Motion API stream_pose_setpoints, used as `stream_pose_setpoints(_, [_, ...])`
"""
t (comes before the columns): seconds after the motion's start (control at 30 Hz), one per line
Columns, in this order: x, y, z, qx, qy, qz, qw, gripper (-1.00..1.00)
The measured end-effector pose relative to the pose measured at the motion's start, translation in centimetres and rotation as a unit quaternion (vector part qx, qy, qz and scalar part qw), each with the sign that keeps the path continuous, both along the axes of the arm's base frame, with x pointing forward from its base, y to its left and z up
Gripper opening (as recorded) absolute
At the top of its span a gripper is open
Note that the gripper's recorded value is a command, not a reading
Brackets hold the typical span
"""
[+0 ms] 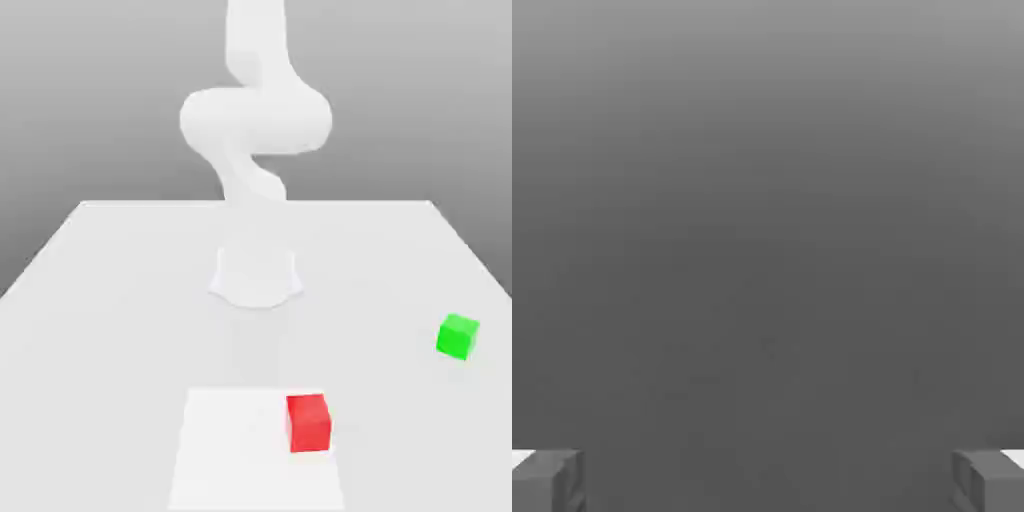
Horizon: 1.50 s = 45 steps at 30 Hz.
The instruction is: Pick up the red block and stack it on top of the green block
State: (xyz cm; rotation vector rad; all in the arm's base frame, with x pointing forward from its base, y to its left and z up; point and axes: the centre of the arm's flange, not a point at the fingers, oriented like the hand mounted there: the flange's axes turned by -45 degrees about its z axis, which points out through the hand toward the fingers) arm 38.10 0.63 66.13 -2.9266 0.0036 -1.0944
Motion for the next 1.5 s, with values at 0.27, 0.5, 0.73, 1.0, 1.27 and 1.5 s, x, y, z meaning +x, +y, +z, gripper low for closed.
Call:
stream_pose_setpoints(0.27, [6.6,2.8,-18.4,0.002,0.142,0.022,0.99,0.0])
stream_pose_setpoints(0.5, [5.7,5.0,-34.1,-0.009,0.26,0.037,0.965,0.0])
stream_pose_setpoints(0.73, [1.6,6.0,-46.5,-0.025,0.347,0.046,0.937,0.0])
stream_pose_setpoints(1.0, [1.3,6.0,-51.5,-0.025,0.349,0.046,0.936,-1.0])
stream_pose_setpoints(1.27, [1.4,6.0,-47.9,-0.026,0.349,0.046,0.936,-1.0])
stream_pose_setpoints(1.5, [-1.8,15.2,-44.2,-0.095,0.337,0.242,0.905,-1.0])
